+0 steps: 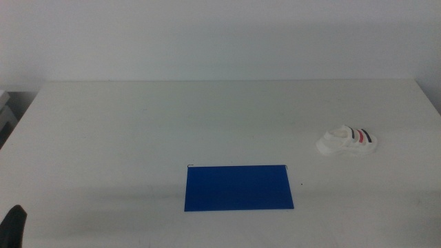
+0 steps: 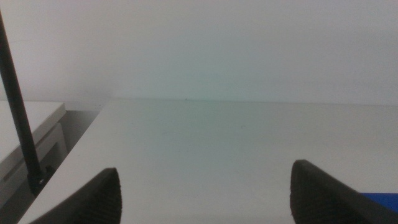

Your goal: Use one arm to grab the shoe from the table and place it on the mat.

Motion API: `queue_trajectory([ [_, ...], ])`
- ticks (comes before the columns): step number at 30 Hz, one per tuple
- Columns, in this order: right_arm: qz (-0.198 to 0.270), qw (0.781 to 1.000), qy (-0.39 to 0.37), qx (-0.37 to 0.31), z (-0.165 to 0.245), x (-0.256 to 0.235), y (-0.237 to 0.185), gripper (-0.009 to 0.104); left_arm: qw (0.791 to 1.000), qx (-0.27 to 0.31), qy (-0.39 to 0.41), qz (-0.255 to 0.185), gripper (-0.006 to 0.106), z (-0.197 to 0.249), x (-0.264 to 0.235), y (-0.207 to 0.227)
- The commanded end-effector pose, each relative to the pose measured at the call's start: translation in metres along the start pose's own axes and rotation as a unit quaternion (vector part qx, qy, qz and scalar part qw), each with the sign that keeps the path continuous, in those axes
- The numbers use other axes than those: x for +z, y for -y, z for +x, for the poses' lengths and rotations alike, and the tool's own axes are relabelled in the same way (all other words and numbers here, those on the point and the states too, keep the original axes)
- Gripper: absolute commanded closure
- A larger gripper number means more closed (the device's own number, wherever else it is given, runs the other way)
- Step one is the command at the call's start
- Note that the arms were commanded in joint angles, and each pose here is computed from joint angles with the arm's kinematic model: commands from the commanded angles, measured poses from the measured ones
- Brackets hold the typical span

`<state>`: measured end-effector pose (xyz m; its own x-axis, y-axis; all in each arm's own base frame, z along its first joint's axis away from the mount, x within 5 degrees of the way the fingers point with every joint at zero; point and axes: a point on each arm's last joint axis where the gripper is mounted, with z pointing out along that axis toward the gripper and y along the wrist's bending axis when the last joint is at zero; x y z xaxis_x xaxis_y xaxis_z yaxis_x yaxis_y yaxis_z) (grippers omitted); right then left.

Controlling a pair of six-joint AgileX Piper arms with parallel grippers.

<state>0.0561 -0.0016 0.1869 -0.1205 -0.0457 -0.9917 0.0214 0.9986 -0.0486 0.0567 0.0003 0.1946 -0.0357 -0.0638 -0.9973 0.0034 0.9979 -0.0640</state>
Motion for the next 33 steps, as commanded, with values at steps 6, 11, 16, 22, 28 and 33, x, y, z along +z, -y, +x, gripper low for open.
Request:
queue_trajectory([
  [6,0.007,0.999,0.041,-0.011,-0.005,-0.002,0.001,0.02,0.999,-0.002,0.04,0.01,0.008,-0.005,-0.001,0.002],
  [11,0.003,0.997,0.066,0.039,-0.035,-0.007,0.002,0.02,0.999,-0.002,0.04,0.01,0.008,-0.005,-0.001,0.002],
  [16,0.003,0.997,0.045,0.055,-0.074,-0.001,0.004,0.02,0.999,-0.002,0.04,0.01,0.008,-0.005,-0.001,0.002],
  [22,0.003,0.997,-0.059,0.055,-0.114,0.026,0.006,0.02,0.999,-0.002,0.04,0.01,0.008,-0.005,-0.001,0.002],
  [28,0.003,0.99,-0.13,0.061,-0.154,0.07,0.008,0.02,0.999,-0.002,0.04,0.01,0.008,-0.005,-0.001,0.002],
  [33,0.002,0.982,-0.169,0.087,-0.182,0.111,0.007,0.02,0.999,-0.002,0.04,0.01,0.008,-0.005,-0.001,0.002],
])
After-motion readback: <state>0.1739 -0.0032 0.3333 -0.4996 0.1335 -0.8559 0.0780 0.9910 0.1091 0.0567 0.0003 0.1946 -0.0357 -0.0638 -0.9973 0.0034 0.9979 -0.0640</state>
